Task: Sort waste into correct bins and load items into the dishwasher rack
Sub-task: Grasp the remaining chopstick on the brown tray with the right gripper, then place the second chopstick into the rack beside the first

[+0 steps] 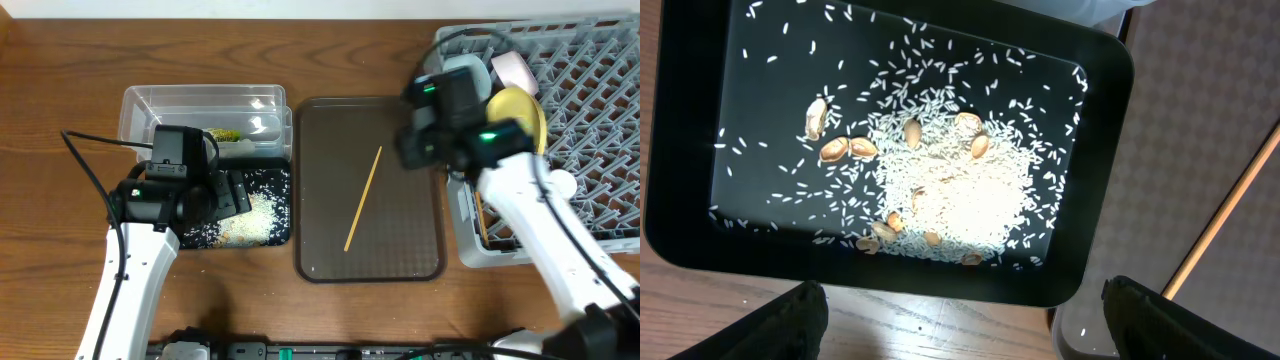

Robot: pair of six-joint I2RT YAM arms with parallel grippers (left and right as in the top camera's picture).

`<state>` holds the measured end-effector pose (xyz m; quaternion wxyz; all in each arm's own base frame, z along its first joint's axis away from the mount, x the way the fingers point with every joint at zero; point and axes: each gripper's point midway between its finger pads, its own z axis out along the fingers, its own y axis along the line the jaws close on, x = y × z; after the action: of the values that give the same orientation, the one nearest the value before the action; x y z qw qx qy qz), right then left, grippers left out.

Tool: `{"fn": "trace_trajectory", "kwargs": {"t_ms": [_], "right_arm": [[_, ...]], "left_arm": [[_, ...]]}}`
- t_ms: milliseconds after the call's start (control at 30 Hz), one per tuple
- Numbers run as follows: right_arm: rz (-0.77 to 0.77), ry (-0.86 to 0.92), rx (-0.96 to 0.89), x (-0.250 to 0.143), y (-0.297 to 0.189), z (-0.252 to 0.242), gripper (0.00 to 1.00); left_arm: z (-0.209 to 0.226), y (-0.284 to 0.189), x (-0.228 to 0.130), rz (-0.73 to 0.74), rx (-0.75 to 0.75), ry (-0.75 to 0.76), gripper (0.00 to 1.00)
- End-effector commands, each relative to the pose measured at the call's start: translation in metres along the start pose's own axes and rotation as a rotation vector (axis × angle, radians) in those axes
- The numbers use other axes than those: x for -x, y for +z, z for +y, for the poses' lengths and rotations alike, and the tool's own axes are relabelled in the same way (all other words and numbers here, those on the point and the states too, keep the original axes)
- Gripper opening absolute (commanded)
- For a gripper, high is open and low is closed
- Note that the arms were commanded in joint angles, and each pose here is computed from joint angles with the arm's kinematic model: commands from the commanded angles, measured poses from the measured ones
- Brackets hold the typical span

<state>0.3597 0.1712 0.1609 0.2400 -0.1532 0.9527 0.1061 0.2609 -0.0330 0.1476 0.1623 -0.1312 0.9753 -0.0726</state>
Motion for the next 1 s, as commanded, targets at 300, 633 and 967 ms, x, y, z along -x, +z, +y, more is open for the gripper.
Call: {"fn": "trace_trajectory", "kwargs": {"t_ms": [300,633,967], "right_arm": [[0.352,0.32,-0.15,-0.094,0.113,0.043,0.45],[0.394,0.387,-0.225,-0.111,0.129,0.033,0.11],[0.201,0.243,-0.249,-0.04,0.027,-0.046,0.01]], "left_arm": [[0.003,-0.001,0.002,-0.005,0.01,-0.014,0.9],[0.003,-0.001,0.002,-0.005,0.01,-0.014,0.9],[0.003,-0.001,0.002,-0.006,0.01,-0.014,0.9]]}}
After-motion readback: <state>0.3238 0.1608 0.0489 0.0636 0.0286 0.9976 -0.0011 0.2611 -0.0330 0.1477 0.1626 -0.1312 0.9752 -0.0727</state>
